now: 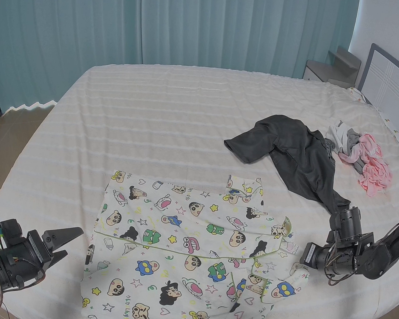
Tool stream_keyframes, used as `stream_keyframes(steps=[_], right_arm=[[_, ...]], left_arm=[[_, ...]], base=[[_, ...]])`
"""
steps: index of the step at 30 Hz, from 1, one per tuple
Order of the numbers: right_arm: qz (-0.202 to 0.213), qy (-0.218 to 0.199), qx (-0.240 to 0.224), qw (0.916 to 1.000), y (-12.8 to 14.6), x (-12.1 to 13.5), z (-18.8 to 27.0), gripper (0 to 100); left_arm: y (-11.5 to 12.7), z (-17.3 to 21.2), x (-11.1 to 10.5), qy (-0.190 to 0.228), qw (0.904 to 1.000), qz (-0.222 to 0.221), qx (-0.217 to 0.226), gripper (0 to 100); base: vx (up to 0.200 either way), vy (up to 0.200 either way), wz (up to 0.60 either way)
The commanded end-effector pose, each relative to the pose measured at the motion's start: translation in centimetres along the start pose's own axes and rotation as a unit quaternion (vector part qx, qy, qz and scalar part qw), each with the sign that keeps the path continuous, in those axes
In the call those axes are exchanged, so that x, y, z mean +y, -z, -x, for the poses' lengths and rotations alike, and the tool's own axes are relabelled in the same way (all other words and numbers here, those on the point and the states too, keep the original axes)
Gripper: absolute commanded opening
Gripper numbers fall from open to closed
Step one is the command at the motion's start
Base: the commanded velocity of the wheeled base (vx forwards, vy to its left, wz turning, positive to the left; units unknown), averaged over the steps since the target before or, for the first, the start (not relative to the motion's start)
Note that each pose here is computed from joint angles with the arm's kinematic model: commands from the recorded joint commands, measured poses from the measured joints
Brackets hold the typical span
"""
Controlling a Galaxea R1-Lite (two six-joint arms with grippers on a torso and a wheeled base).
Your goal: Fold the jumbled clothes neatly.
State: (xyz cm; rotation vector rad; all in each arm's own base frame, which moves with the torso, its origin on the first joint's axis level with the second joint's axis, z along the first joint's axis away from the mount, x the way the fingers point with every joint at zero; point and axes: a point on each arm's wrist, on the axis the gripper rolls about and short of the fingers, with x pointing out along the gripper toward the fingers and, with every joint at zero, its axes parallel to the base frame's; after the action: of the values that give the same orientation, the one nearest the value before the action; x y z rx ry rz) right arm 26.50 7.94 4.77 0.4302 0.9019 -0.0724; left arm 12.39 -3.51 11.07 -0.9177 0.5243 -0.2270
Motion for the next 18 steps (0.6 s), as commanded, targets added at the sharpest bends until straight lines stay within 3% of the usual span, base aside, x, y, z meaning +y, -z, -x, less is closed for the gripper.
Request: stream_keyframes(steps=[1,10,18], right_arm=[[-0.011,0.023,-0.014,0.9996,-1.1,-2.2,0.3,0],[0.012,0.035,-0.039,0.9986,-2.8,-4.6,-0.3,0],[0.019,0.059,-0.024,0.9978,-2.3,-6.1,-1.7,0]], left_arm=[[0.2,-0.2,0.3,-0.009,0.9999,-0.009,0.009,100],[0.4,-0.8,0.0,-0.004,0.9996,-0.015,0.024,100],[-0.1,-2.1,-0.4,-0.009,0.9987,-0.043,0.027,100]], base=[[0.0,0.0,0.0],[0.0,0.0,0.0],[0.0,0.0,0.0]])
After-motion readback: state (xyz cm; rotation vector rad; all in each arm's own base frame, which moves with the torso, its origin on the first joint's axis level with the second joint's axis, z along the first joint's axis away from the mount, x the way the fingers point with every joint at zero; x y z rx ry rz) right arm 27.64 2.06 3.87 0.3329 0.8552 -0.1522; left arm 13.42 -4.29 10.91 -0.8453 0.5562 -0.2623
